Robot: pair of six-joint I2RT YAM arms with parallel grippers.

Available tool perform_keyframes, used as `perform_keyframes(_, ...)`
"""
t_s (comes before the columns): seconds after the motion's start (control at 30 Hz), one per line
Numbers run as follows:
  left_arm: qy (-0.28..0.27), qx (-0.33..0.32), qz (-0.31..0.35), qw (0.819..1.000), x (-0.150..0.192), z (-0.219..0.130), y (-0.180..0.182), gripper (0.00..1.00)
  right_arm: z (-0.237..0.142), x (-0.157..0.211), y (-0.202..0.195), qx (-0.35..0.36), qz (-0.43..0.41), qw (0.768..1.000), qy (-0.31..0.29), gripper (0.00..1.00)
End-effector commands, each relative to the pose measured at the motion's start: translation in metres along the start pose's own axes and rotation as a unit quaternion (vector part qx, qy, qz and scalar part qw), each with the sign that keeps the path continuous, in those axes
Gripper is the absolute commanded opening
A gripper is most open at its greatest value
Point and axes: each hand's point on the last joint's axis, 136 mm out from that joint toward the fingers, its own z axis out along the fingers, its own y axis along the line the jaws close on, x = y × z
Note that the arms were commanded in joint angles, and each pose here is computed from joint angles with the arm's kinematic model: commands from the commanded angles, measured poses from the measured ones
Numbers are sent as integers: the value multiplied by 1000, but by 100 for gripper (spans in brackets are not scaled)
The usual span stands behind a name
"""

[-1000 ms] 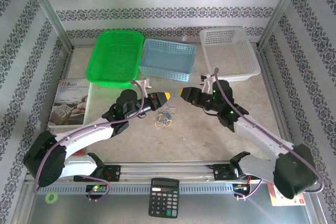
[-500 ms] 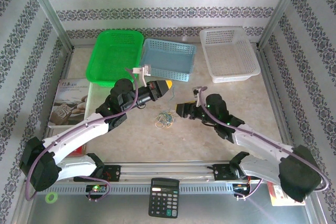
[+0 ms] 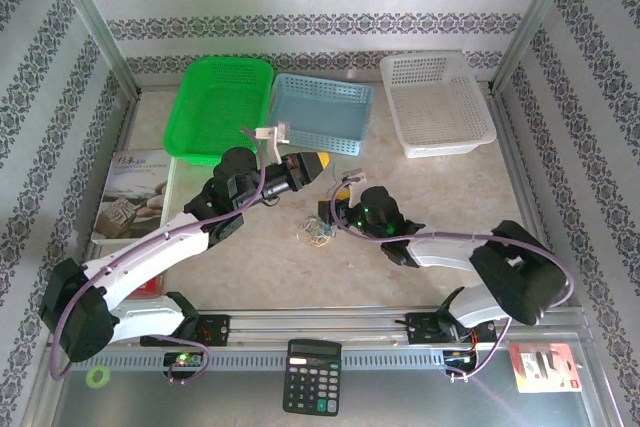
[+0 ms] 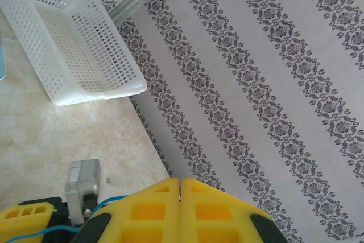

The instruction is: Untangle the cables

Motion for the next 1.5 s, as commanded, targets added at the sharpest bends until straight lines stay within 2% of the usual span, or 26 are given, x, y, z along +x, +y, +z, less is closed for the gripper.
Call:
perform_keyframes(0.0, -13, 38, 9, 999, -18, 0, -37, 0, 3, -21, -10, 22, 23, 997, -73, 50)
perform_keyframes(0.1, -27, 60, 23, 998, -36, -1, -62, 0, 6, -14, -20, 36, 40, 995, -78, 44)
perform_keyframes(0.43, -49, 137, 55, 988, -84, -6, -143, 0, 15, 11, -45, 69, 81, 992, -73, 38)
perform_keyframes(0.83, -99, 142, 118, 978, -133, -34, -186, 0, 14, 32, -63, 88, 110, 988, -65, 39)
perform_keyframes(0.97, -124, 132, 137, 974, -153, -43, -189, 0, 9, 44, -68, 94, 116, 987, -56, 43)
perform_keyframes(1.17, -168, 55, 179, 968, -194, -58, -162, 0, 8, 40, -61, 74, 123, 988, -55, 56)
perform_keyframes(1.3, -215, -21, 173, 961, -236, -77, -115, 0, 6, 34, -53, 57, 128, 989, -50, 62)
perform_keyframes(1.47, -255, -116, 183, 942, -277, -97, -54, 0, 3, 25, -44, 35, 134, 990, -39, 67)
